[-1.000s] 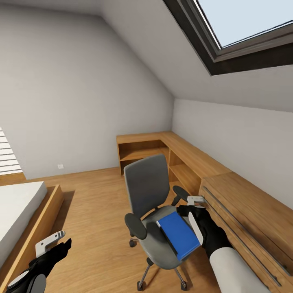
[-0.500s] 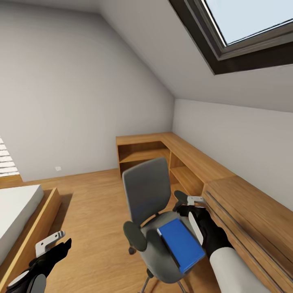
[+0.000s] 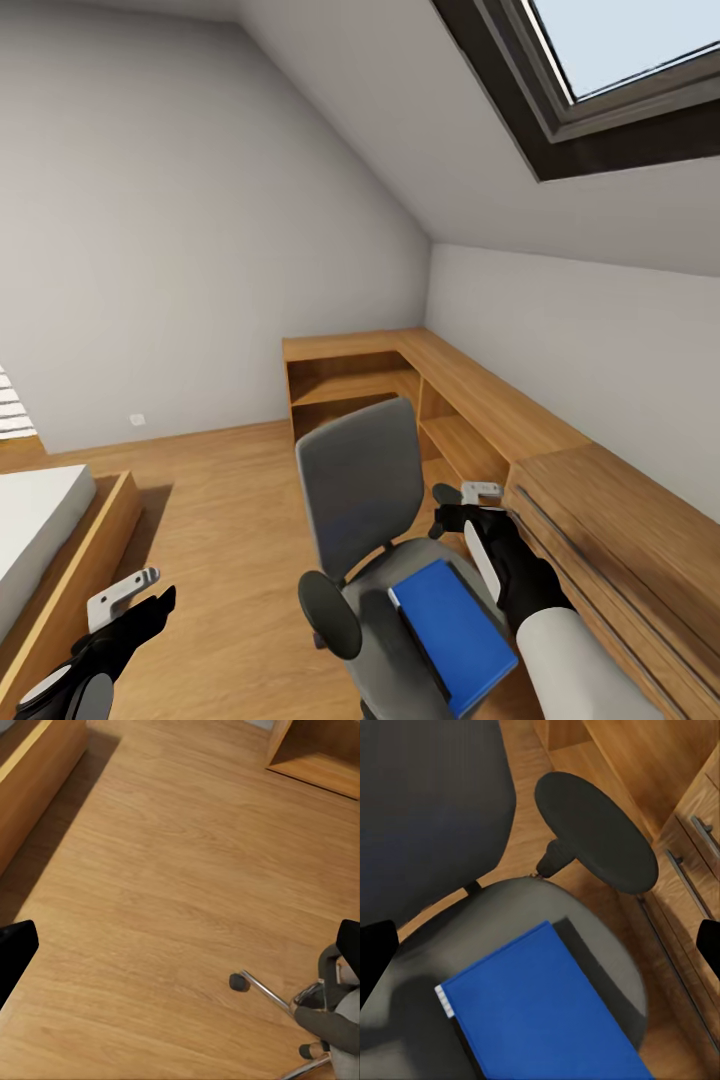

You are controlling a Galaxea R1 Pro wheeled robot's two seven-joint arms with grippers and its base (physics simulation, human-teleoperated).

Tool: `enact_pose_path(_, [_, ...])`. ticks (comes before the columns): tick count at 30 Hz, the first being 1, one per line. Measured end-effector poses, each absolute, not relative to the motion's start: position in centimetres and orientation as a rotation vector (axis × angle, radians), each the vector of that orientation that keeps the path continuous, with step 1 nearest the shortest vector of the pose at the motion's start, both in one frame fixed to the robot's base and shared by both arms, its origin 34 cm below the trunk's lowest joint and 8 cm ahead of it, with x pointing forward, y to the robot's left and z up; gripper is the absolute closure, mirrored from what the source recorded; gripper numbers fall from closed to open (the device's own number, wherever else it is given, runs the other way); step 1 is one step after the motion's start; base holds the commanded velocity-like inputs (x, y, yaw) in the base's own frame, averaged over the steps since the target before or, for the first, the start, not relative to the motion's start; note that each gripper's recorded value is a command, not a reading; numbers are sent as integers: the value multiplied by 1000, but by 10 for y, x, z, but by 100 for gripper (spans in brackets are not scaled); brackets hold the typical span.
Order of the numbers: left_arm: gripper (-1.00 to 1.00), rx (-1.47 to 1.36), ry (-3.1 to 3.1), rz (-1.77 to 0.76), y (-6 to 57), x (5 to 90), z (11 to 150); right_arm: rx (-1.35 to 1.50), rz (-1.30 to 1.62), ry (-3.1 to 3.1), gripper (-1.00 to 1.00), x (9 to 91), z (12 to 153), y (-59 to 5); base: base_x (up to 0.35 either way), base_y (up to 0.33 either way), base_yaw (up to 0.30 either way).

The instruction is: In the bedroom, organize the workspace by keeping the computer under the desk, ensuring the monitor is on the desk, placing the keyboard on the desk next to the monitor, placing the mouse on the desk next to the keyboard, moving the folder from the swivel chair onto the desk next to the mouse, stacking the notebook on top of the folder with the pen on top of the notebook, and positioning the swivel chair next to the desk.

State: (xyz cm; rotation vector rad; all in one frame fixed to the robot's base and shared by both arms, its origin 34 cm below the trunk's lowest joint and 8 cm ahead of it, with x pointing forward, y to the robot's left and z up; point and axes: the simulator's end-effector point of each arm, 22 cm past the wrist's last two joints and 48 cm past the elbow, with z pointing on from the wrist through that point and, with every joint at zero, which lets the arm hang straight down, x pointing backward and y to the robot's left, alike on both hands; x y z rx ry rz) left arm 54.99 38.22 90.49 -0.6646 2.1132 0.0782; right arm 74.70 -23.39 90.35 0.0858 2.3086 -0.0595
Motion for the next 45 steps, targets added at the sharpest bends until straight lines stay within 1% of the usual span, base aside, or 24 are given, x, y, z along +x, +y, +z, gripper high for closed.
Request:
enact_pose_path(21, [-100, -727, 2090, -57, 368, 558, 897, 89, -67, 2286, -100, 749, 881, -237, 7, 0, 0])
enact_pose_path(45, [-100, -734, 2084, -58, 370, 562, 868, 111, -83, 2063, -100, 760, 836, -249, 0, 0, 0])
